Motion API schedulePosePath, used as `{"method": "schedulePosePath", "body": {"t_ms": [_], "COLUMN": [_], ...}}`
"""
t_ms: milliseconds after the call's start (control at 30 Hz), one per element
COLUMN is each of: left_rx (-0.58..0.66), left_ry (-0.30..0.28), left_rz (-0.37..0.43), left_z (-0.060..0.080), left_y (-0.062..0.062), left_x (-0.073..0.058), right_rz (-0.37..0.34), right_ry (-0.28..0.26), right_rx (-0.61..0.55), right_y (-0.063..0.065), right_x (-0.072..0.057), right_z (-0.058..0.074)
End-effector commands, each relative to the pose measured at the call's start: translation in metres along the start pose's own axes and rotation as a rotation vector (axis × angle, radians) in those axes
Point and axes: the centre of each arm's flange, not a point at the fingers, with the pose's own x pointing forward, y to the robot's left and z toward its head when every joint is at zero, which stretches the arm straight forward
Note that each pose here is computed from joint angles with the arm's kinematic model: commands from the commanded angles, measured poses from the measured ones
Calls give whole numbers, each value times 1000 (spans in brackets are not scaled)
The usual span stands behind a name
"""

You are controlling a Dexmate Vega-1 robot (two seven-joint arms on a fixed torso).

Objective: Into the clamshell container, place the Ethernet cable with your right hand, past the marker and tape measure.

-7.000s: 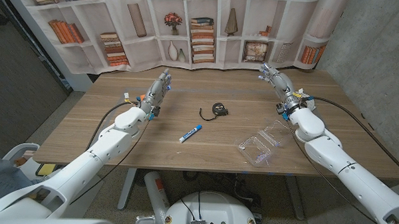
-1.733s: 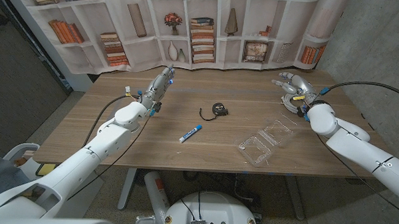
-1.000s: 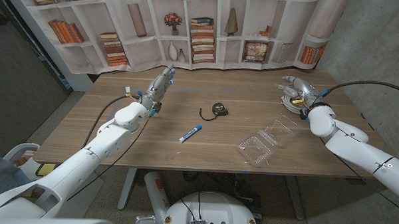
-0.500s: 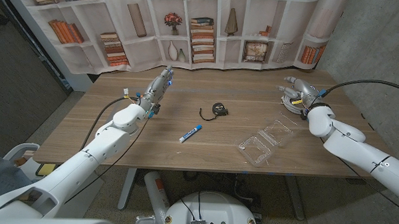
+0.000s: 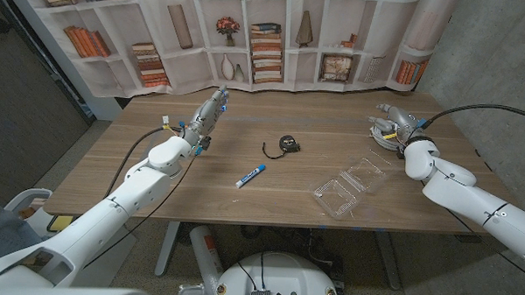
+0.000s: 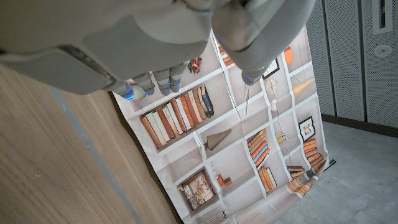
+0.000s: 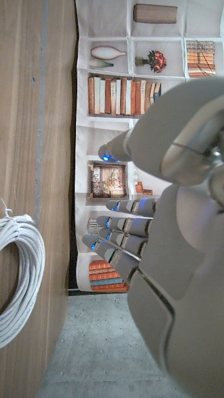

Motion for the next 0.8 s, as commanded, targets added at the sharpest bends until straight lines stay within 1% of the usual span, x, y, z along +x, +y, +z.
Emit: {"method": "schedulePosePath", "body": {"t_ms": [33,300,567,633,800], "left_rx": [16,22,20,16,14], "left_ry": [-4,-10,-8,-11,-10], "left_rz": [9,8,10,15,16], "left_z": [6,10,10,10,9], "left_y": [0,-1,-1,0,0], "left_x": [-5,-7,-9,-10,-11], "right_rz": [9,15,20,28,39], "right_ry": [36,51,69,80,84], "right_rx": [-59,-88,-117,-131,-154], "right_y": [1,3,3,4,9], "right_x": [1,3,3,3,5], "right_z": [-9,-10,-14,-15,-15]}}
